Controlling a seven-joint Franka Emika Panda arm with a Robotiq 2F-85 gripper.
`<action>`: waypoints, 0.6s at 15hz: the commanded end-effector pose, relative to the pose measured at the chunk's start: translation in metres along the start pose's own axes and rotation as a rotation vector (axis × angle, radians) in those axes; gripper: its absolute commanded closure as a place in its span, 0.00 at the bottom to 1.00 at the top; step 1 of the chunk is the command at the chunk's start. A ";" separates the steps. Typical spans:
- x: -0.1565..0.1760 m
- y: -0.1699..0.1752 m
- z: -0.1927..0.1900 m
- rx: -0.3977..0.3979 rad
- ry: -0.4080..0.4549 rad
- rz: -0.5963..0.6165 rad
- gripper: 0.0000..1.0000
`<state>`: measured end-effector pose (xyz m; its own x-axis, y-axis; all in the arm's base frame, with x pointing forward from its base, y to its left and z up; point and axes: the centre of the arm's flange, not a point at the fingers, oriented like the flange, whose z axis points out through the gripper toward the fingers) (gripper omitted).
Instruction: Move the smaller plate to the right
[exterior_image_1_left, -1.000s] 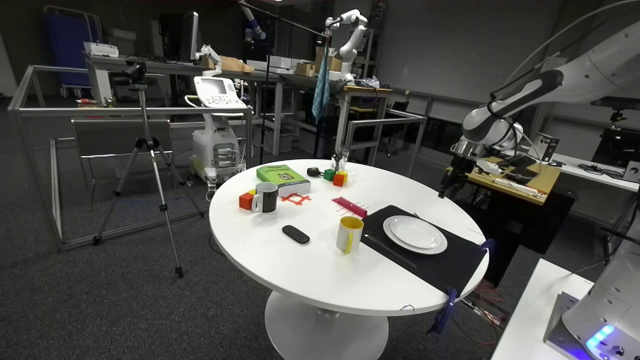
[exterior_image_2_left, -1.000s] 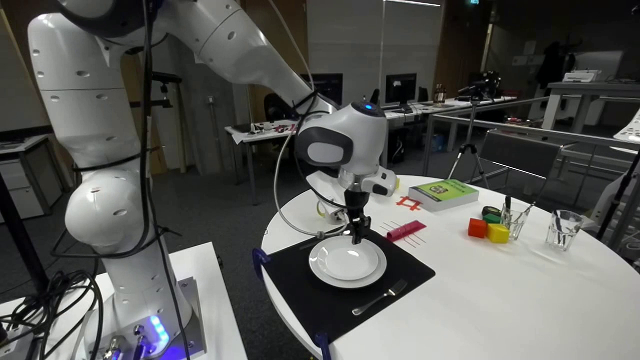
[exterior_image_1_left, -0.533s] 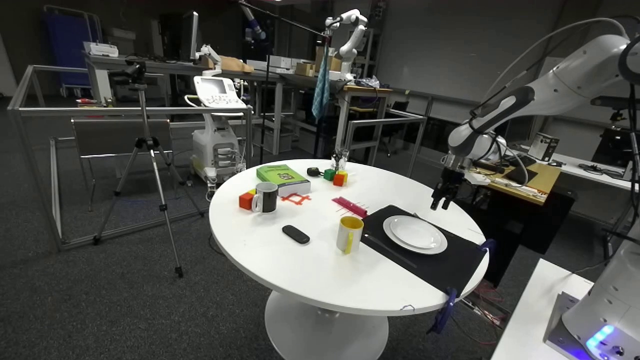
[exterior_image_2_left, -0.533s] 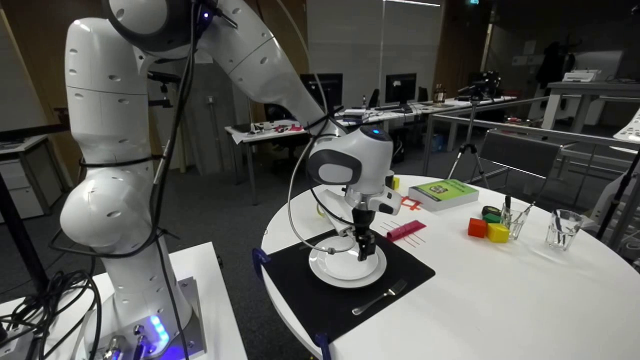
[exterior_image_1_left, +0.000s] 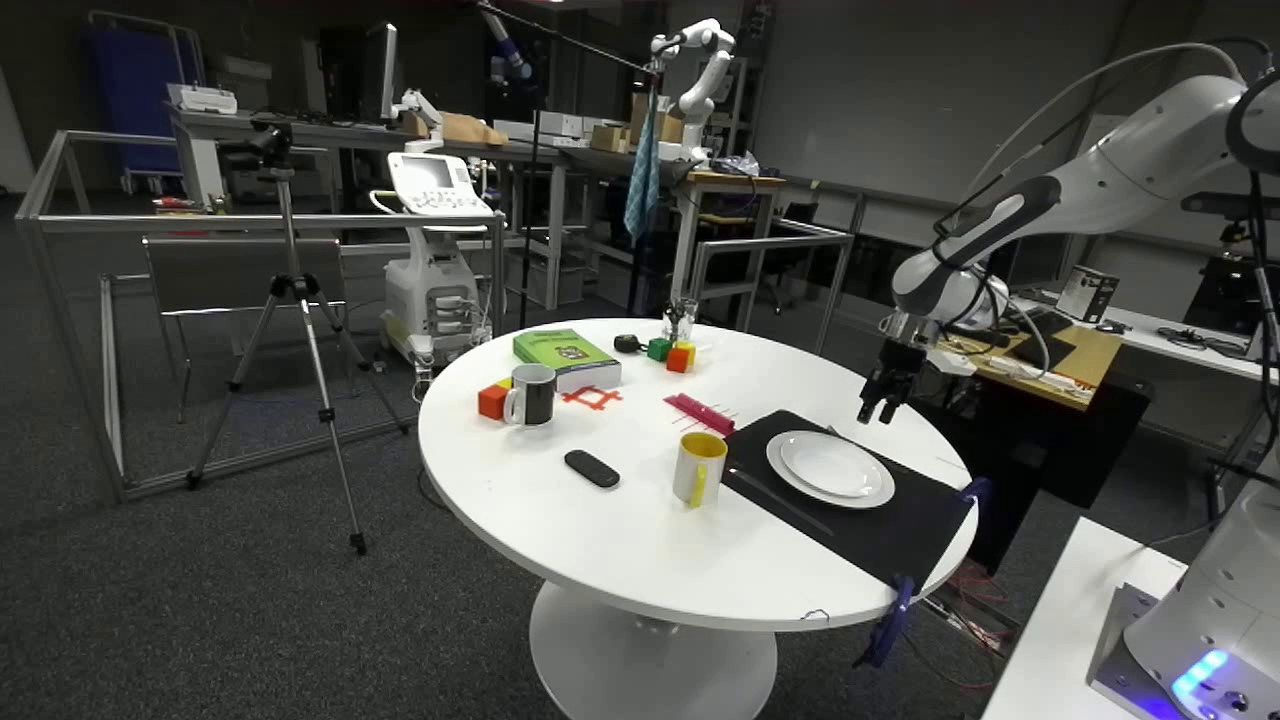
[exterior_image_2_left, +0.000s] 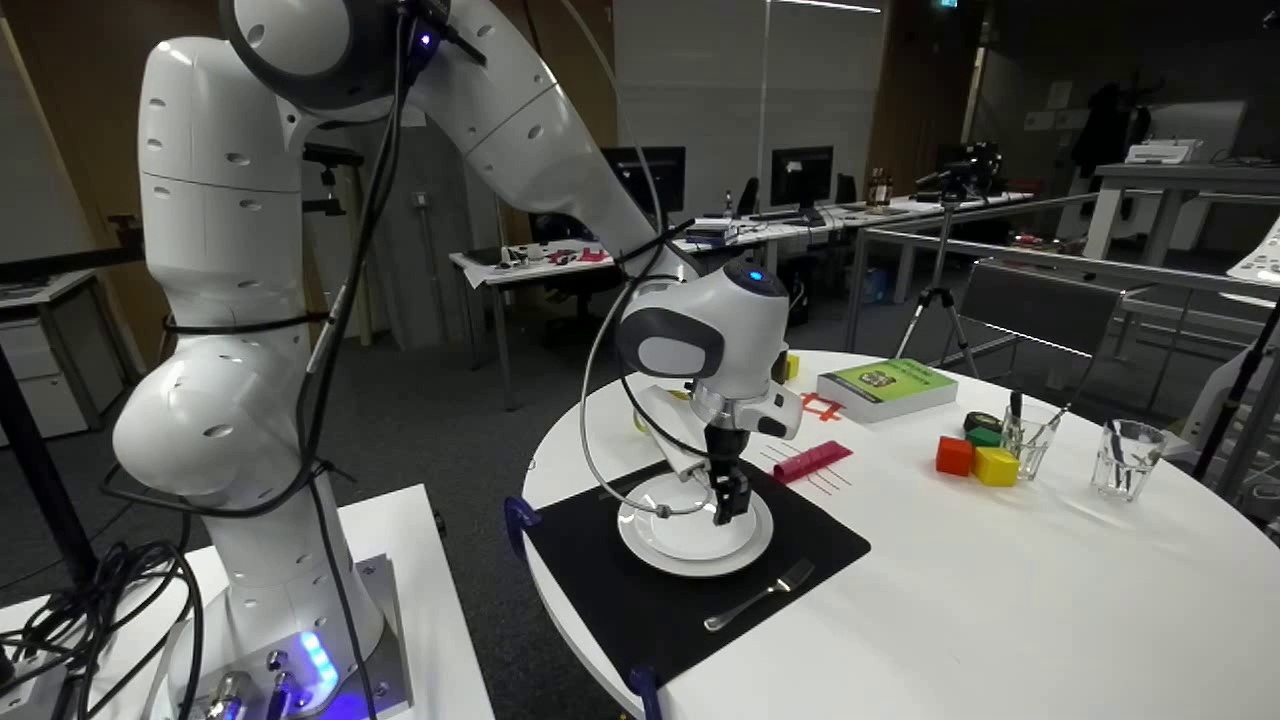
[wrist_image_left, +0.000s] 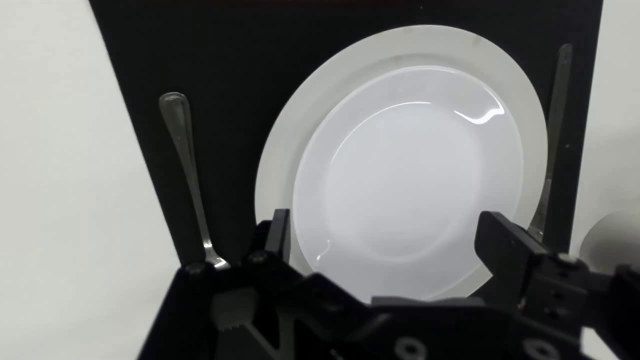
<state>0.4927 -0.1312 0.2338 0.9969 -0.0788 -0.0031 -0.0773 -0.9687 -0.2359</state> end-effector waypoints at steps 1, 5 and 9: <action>-0.005 0.012 0.001 0.122 0.054 -0.036 0.00; -0.005 0.026 0.008 0.174 0.083 -0.089 0.00; -0.003 0.036 0.019 0.180 0.064 -0.127 0.00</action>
<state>0.4807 -0.1530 0.2151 0.9960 -0.0083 0.0895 0.0259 -0.9271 -0.3740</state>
